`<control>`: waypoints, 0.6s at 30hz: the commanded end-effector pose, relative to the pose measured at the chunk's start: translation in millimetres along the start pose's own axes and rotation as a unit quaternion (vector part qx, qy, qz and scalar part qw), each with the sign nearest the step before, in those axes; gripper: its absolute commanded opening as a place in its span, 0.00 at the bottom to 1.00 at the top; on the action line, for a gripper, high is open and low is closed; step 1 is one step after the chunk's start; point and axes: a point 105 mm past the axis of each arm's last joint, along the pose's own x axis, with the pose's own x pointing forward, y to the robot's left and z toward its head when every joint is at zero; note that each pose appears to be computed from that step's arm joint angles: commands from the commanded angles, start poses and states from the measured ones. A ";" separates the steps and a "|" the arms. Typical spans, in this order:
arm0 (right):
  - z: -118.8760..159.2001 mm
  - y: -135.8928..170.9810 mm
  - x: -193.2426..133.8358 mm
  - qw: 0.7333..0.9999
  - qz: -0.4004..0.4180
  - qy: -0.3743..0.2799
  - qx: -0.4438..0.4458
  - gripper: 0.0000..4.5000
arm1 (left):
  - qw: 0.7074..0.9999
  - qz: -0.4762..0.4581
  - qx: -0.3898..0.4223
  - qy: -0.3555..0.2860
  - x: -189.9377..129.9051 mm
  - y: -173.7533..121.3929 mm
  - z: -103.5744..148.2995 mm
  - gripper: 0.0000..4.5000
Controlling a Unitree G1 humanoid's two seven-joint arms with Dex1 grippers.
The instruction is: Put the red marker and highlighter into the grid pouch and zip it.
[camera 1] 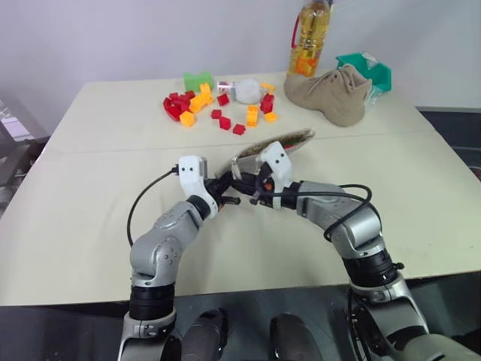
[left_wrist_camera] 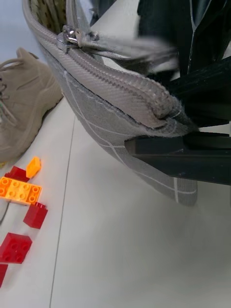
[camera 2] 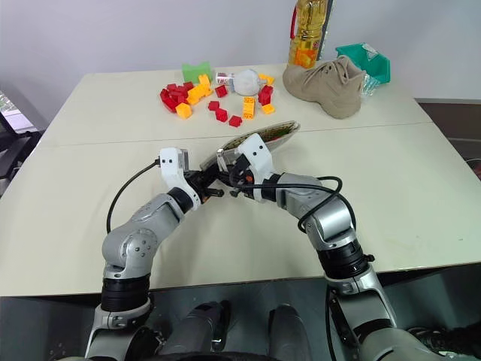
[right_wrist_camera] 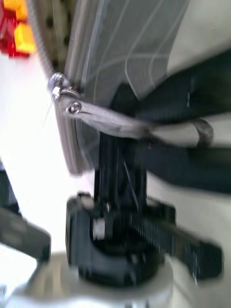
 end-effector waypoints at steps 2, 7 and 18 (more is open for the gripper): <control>20.6 -24.1 -14.5 0.997 -0.062 -0.029 -0.020 0.01 | 0.999 -0.008 0.030 -0.020 -3.1 -2.1 8.9 0.00; 37.9 -50.8 -33.6 0.991 -0.118 -0.053 -0.024 0.01 | 0.993 0.014 0.116 -0.021 -11.5 19.1 11.0 0.00; 52.9 -85.6 -75.0 0.984 -0.167 -0.057 -0.023 0.01 | 0.971 0.072 0.217 -0.063 -30.7 65.5 31.5 0.00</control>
